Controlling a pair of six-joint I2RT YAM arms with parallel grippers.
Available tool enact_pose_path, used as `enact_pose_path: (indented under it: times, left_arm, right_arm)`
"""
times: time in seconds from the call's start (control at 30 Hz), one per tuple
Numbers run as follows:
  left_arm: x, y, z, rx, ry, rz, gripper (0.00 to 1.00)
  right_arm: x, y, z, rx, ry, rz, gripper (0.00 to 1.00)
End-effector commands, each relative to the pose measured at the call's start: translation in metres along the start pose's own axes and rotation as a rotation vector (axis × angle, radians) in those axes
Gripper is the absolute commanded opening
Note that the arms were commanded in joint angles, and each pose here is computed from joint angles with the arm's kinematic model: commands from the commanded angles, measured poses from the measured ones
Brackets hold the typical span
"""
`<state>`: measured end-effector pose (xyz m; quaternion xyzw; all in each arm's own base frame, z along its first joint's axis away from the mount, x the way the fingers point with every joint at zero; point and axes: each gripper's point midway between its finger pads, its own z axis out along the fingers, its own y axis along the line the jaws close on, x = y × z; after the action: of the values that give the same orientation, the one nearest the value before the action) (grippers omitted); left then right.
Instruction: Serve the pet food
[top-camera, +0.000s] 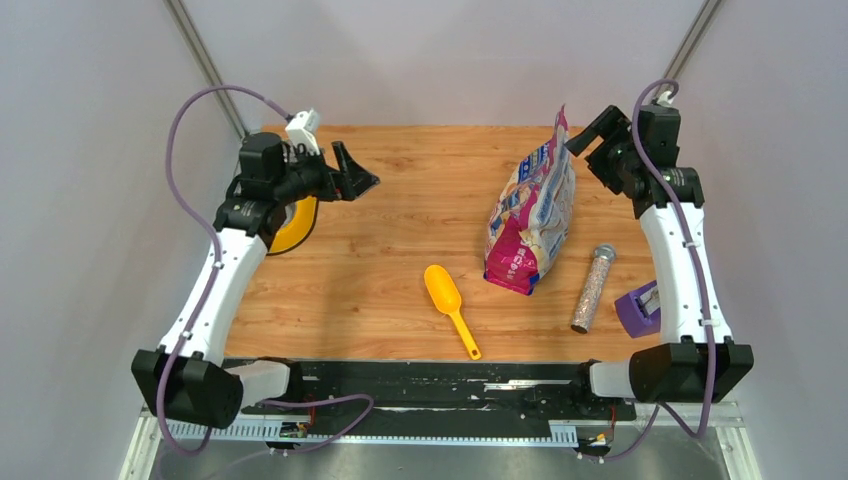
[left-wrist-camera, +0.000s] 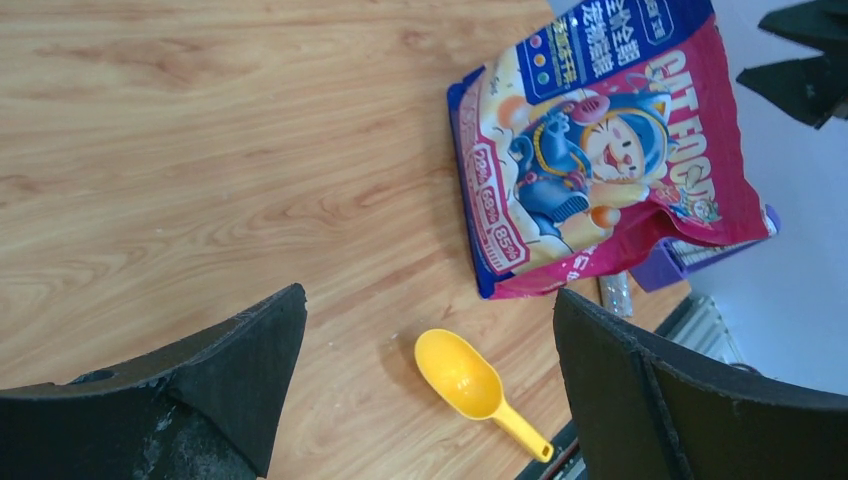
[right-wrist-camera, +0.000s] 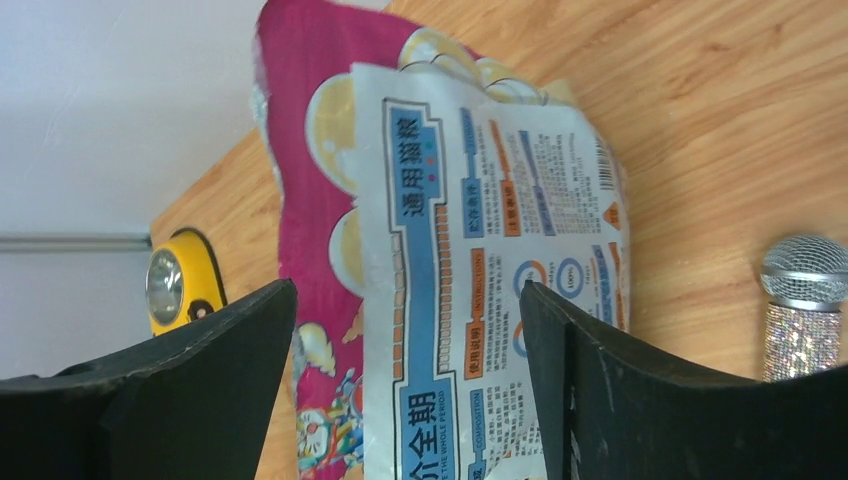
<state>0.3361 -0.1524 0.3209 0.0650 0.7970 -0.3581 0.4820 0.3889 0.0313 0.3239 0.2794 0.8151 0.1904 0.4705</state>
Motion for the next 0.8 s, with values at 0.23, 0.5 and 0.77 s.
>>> enact_pose_path:
  times: [0.23,0.5,0.77]
  left_arm:
    - [0.039,0.013,0.074,-0.006,0.156,-0.192,1.0]
    - [0.107,0.024,0.152,-0.004,0.374,-0.314,1.0]
    - [0.121,0.002,0.225,0.126,0.369,-0.332,1.0]
  right_arm:
    - [0.01,-0.093,0.029,0.216,0.122,0.295,0.75]
    - [0.098,-0.129,0.074,0.249,0.459,0.466,0.64]
    - [0.131,-0.135,0.088,0.205,0.553,0.508,0.63]
